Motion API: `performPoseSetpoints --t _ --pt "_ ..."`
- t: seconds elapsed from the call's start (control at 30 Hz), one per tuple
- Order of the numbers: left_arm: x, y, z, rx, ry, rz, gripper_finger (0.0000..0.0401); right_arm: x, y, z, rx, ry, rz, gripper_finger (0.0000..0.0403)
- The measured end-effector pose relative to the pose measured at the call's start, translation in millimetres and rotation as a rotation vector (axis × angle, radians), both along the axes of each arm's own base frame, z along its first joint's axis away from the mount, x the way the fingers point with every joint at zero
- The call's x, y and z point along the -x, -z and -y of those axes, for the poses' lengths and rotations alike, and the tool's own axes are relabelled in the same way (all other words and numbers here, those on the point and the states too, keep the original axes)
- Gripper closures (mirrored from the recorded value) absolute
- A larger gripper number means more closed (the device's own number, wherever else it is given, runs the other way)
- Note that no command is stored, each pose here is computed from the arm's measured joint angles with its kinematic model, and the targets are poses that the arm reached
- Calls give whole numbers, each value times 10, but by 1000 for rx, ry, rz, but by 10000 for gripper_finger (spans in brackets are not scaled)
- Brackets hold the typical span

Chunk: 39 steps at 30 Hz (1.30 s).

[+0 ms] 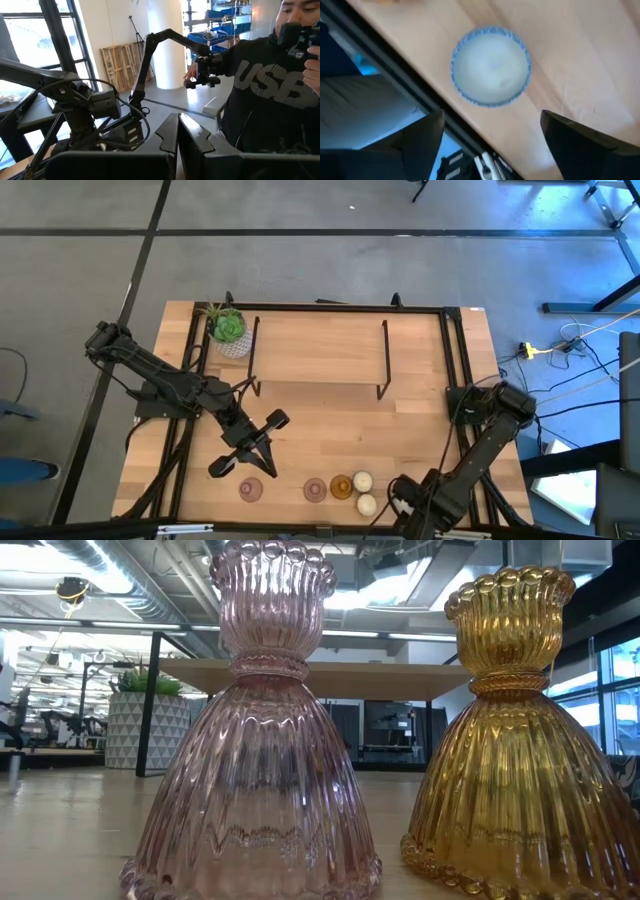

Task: Pick & Place candle stick holders
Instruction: Put the light blue scented candle on the shelf

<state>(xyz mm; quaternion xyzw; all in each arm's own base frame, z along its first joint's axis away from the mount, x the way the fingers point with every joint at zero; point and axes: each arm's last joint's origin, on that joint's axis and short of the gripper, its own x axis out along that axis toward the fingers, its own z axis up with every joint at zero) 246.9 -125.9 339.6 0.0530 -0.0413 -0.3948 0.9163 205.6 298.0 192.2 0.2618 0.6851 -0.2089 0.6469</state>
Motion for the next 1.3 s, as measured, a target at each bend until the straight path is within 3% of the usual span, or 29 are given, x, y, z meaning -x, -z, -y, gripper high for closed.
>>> performPoseSetpoints --t 0.33,0.97,1.3 --pt "0 1 0 0 0 -1 397 -144 255 85 100 42 -55 43" --pt "0 1 0 -1 0 0 397 -206 281 135 79 59 -108 43" --pt "-1 1 -1 -2 -1 0 397 -287 277 197 -3 -42 -174 43"
